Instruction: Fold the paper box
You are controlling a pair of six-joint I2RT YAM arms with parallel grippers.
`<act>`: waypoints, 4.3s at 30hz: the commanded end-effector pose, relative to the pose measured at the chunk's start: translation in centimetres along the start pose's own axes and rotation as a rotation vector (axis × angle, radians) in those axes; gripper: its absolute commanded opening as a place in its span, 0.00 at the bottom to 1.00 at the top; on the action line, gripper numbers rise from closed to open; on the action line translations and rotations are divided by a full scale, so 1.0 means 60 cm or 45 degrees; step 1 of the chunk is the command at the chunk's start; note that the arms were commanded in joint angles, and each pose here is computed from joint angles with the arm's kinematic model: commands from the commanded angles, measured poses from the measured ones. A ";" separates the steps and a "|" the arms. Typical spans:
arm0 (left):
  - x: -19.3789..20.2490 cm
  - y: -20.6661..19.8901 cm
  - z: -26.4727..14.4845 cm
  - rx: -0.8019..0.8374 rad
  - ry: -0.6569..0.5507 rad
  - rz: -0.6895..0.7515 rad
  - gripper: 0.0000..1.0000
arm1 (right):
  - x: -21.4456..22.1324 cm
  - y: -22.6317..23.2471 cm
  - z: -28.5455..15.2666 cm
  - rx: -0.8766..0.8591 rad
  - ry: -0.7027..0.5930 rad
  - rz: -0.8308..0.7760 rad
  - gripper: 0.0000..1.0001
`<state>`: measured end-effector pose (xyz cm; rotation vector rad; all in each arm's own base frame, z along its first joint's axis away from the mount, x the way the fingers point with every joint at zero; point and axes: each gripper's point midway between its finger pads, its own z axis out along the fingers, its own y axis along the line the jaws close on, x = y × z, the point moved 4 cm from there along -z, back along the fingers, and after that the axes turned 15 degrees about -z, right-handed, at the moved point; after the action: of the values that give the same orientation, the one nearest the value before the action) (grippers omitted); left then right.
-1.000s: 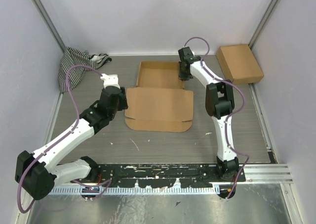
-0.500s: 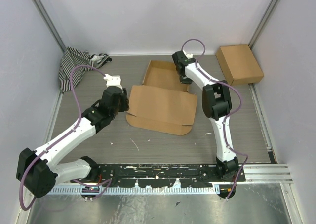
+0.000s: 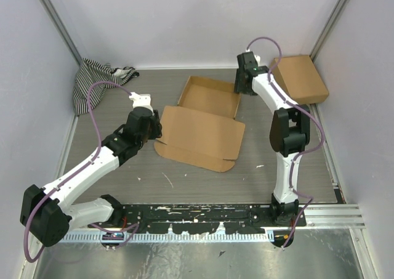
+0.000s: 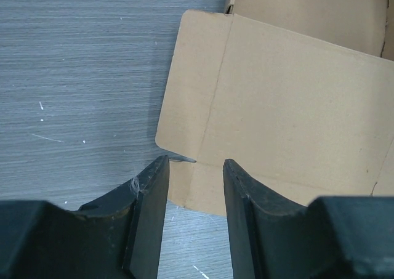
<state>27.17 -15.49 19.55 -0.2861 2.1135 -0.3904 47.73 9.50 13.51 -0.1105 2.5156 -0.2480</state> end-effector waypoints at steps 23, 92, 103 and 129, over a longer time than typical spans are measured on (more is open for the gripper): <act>-0.002 -0.014 -0.005 0.040 0.033 -0.048 0.47 | -0.173 0.051 0.087 -0.228 -0.550 -0.451 0.67; -0.115 -0.028 0.309 0.011 0.302 0.103 0.76 | 0.195 0.118 -0.285 -0.651 -0.235 0.136 0.70; -0.064 -0.024 0.341 0.118 0.282 0.273 0.70 | 0.179 0.078 -0.350 -0.609 -0.339 0.064 0.70; 0.089 -0.006 0.154 -0.169 0.441 0.276 0.00 | 0.081 0.034 -0.204 -0.432 -0.168 0.175 0.61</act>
<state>34.46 -19.84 10.25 -0.0166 2.4861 -0.2335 34.41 13.73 18.46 -0.1082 2.4609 0.2304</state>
